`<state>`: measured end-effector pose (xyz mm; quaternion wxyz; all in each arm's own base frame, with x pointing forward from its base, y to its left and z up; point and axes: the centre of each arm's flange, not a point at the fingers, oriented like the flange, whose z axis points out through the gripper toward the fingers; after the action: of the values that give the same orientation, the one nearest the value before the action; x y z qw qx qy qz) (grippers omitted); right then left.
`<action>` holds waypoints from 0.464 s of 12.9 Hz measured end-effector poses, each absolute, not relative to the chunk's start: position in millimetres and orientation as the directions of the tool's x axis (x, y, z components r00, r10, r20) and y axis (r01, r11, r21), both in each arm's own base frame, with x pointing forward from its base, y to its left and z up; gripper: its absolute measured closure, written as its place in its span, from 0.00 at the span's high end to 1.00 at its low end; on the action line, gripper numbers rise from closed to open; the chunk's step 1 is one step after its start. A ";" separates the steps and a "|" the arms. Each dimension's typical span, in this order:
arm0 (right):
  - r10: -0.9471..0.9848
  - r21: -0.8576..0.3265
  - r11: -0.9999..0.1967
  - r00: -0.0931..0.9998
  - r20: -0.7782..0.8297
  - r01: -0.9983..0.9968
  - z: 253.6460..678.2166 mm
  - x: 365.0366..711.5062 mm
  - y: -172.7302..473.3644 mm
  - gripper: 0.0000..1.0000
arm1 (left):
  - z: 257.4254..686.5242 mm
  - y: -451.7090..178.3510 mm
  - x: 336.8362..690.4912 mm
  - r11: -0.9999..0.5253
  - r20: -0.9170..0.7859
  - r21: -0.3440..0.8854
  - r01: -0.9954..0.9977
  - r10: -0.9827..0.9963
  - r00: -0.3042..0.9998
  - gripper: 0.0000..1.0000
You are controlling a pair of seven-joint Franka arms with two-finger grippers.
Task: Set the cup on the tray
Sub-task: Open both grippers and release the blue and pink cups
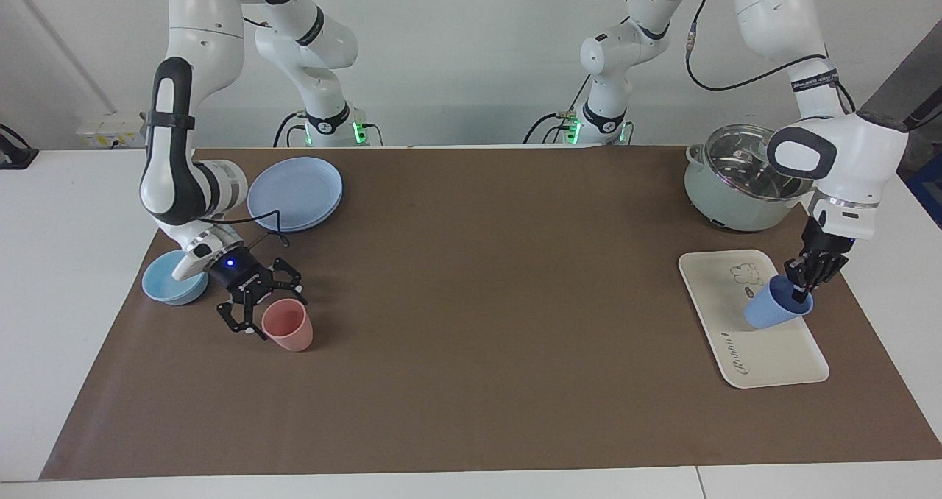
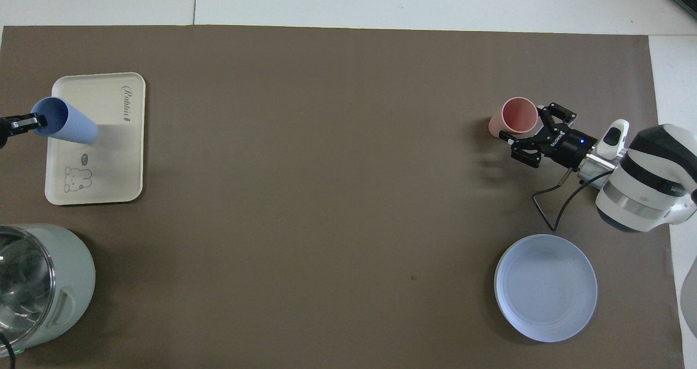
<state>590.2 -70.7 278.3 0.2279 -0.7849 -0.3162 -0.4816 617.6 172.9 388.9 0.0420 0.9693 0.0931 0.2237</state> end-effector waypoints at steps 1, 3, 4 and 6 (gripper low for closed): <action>0.268 -0.054 -0.700 0.332 0.904 0.712 289.1 589.8 -70.2 1.00 | 391.0 173.1 618.6 -0.979 0.430 0.123 0.161 0.199 0.881 0.24; 0.242 -0.067 -0.710 0.332 0.912 0.701 314.4 582.9 -68.1 1.00 | 398.1 172.0 622.2 -0.980 0.443 0.122 0.157 0.195 0.875 0.52; 0.224 -0.079 -0.717 0.337 0.915 0.693 326.5 578.5 -67.3 1.00 | 401.2 170.2 624.3 -0.981 0.448 0.121 0.154 0.192 0.873 0.63; 0.237 -0.104 -0.708 0.374 0.897 0.699 352.0 572.3 -67.8 1.00 | 411.6 162.3 631.2 -0.982 0.431 0.133 0.134 0.180 0.884 0.92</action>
<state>572.3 -67.8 352.0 0.2428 -0.7924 -0.2952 -0.4754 631.2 162.3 411.6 0.0498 0.9694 0.0810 0.2264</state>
